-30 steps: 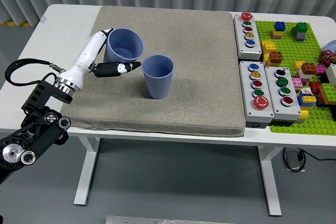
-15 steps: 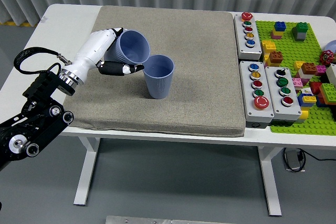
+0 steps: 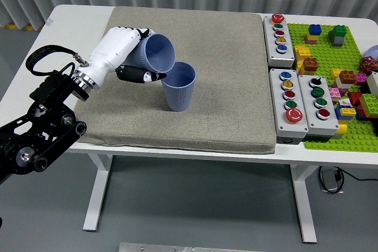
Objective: Pick cup pour cup place
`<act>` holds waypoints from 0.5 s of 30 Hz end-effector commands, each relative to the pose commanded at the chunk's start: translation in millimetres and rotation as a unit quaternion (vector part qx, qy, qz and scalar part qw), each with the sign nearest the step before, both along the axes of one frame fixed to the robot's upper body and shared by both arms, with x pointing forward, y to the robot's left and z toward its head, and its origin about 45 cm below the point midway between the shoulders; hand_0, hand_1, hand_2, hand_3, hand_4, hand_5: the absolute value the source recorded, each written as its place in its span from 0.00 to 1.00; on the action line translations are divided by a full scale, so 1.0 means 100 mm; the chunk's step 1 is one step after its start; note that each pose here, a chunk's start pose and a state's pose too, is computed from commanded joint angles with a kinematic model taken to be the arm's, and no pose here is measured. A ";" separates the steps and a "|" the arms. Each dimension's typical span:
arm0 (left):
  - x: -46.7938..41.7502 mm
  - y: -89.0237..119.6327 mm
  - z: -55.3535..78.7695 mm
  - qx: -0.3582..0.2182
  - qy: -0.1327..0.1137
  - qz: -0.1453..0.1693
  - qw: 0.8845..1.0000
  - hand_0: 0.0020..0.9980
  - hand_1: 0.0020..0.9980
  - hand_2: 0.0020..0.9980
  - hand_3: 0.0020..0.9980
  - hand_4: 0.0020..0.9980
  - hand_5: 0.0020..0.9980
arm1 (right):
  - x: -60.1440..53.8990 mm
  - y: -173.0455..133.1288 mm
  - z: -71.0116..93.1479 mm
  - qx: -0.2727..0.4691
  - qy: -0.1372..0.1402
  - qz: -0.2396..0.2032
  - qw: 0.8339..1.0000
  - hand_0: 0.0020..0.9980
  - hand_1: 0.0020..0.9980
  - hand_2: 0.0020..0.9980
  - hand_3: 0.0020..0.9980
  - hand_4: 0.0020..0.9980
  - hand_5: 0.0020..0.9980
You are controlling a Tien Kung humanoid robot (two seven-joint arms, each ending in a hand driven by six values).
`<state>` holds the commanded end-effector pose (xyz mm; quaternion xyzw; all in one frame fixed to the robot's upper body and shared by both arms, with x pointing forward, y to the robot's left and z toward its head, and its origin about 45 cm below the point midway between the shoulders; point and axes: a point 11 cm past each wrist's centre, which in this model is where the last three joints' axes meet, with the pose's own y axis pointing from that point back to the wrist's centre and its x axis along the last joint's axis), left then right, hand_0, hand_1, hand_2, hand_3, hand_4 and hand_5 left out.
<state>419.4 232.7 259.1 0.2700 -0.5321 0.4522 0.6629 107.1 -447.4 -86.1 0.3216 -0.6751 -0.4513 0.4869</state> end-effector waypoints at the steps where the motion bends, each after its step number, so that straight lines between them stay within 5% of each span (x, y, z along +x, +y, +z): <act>1: 0.001 -0.01 0.01 0.003 -0.002 -0.001 1.000 0.48 0.43 0.49 0.49 0.83 0.26 | 0.00 0.00 0.00 0.000 0.000 0.000 1.000 0.70 0.69 0.65 0.63 0.00 0.39; 15: -0.012 -0.12 0.09 0.079 -0.054 -0.026 0.995 0.48 0.43 0.49 0.48 0.83 0.27 | -0.01 0.00 0.00 0.000 0.000 -0.001 1.000 0.70 0.69 0.65 0.63 0.00 0.39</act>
